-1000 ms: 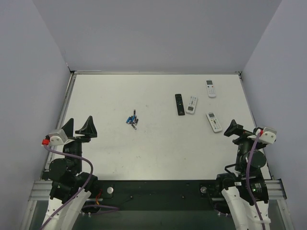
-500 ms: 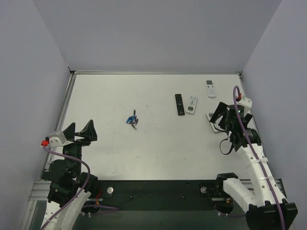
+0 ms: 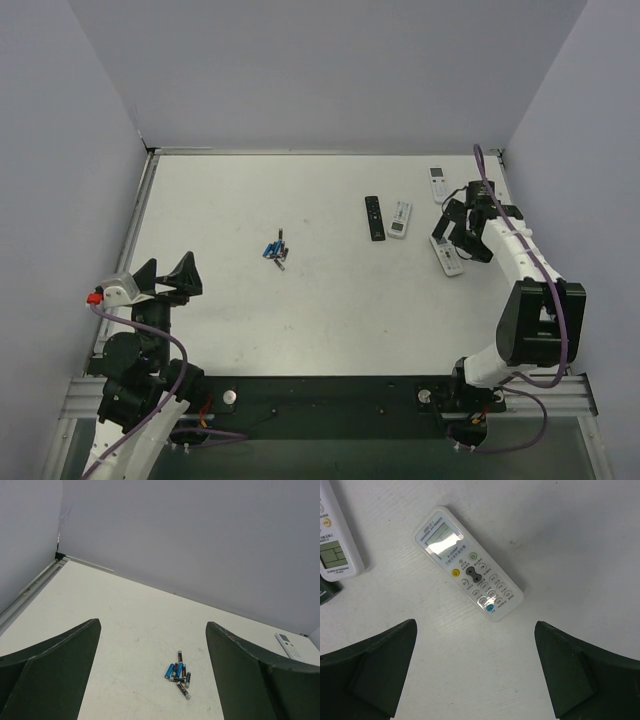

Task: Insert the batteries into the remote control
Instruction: Pick up the remote control from the center of the board.

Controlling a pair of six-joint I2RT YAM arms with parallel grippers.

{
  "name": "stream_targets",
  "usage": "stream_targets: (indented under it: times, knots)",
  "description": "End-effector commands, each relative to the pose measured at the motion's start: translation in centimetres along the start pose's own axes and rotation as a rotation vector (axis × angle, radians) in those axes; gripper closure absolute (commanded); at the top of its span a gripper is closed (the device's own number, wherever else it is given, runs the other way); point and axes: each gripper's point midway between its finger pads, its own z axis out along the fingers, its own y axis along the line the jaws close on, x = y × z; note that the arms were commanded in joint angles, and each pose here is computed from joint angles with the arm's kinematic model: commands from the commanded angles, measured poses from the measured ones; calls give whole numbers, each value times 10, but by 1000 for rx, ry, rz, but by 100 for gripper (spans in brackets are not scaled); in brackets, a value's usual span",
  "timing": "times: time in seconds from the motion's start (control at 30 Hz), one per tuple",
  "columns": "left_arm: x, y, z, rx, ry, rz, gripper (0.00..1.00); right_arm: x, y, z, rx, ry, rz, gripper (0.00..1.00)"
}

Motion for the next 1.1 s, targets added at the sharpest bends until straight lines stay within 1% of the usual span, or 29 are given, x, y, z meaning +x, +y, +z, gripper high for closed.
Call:
stream_targets:
  times: [0.0,0.03,0.07,0.23,0.43,0.57,0.73,0.83,0.87,0.93,0.97,1.03,1.07]
  knots:
    - [-30,-3,-9,19,-77,-38,3,-3,6,15,-17,77,-80,2]
    - [-30,-3,-10,20,-80,-38,3,-4,7,22,-8,94,-100,3]
    - [-31,-3,-10,19,-83,-38,3,-1,13,25,-40,116,-117,2]
    - [-32,0,-11,11,-88,-30,3,6,12,47,-30,180,-181,2]
    - [-31,-1,-10,16,-84,-26,3,21,13,67,-30,253,-197,3]
    - [-30,-2,-10,18,-82,-26,3,32,17,74,-69,301,-226,3]
    - [-29,-3,-9,23,-75,-22,3,40,19,79,-90,330,-237,3]
    - [-27,-4,-8,27,-67,-18,3,43,19,80,-97,332,-243,11]
    - [-26,-6,-8,37,-64,-17,3,42,18,81,-90,330,-244,16]
    - [-25,-8,-8,49,-57,-12,3,43,17,83,-84,328,-245,21]
    - [-24,-10,-8,60,-56,-14,3,44,16,83,-80,328,-247,27]
    - [-22,-13,-7,75,-46,-7,3,45,15,83,-82,327,-251,34]
    - [-21,-15,-6,81,-43,-6,3,47,15,83,-81,330,-251,40]
